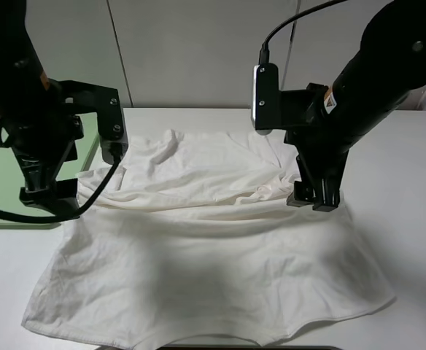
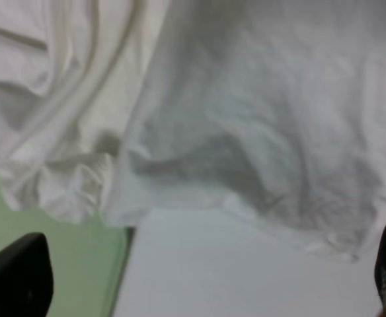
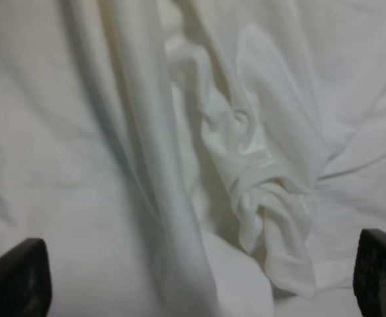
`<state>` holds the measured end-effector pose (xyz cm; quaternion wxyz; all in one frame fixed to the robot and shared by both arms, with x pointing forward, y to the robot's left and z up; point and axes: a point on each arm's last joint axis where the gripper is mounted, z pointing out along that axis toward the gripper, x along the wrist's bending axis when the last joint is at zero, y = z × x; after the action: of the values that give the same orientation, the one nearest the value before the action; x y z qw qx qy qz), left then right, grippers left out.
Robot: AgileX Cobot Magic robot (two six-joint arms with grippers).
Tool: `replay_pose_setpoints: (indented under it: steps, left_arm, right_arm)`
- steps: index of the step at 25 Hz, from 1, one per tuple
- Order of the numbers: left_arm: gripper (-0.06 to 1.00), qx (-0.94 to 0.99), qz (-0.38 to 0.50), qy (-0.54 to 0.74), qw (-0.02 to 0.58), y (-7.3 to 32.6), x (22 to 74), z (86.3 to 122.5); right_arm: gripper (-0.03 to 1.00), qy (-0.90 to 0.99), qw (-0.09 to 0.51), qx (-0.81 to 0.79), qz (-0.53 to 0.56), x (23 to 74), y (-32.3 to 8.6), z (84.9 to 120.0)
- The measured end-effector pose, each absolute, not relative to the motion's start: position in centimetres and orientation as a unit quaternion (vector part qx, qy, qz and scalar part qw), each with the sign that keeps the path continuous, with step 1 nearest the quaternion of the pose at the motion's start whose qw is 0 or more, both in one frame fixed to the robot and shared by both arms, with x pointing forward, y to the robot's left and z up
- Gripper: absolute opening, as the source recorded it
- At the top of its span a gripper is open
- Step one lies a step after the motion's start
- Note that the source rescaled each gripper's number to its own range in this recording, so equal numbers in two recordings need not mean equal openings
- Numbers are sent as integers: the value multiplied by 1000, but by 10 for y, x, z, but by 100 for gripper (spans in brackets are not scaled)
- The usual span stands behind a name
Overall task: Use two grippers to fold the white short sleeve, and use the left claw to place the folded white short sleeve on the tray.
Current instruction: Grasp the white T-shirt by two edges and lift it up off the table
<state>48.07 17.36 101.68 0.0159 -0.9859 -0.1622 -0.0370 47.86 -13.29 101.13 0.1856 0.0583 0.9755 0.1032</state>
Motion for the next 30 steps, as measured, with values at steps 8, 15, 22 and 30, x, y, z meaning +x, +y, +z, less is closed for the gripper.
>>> replay_pose_setpoints:
  steps: [8, 15, 22, 30]
  left_arm:
    - [97, -993, -45, -109, 22, 166, 497, 992]
    - [97, -994, -23, -100, 34, 157, 513, 952]
    - [97, -994, -11, -98, 42, 154, 518, 931]
    - [94, -995, -21, -97, 33, 152, 521, 928]
  right_arm:
    - [100, 985, 160, 24, 64, 491, -126, 976]
    - [100, 989, 143, 11, 44, 500, -120, 947]
    - [100, 990, 133, 31, 27, 516, -134, 924]
    - [100, 992, 121, 32, 13, 524, -146, 909]
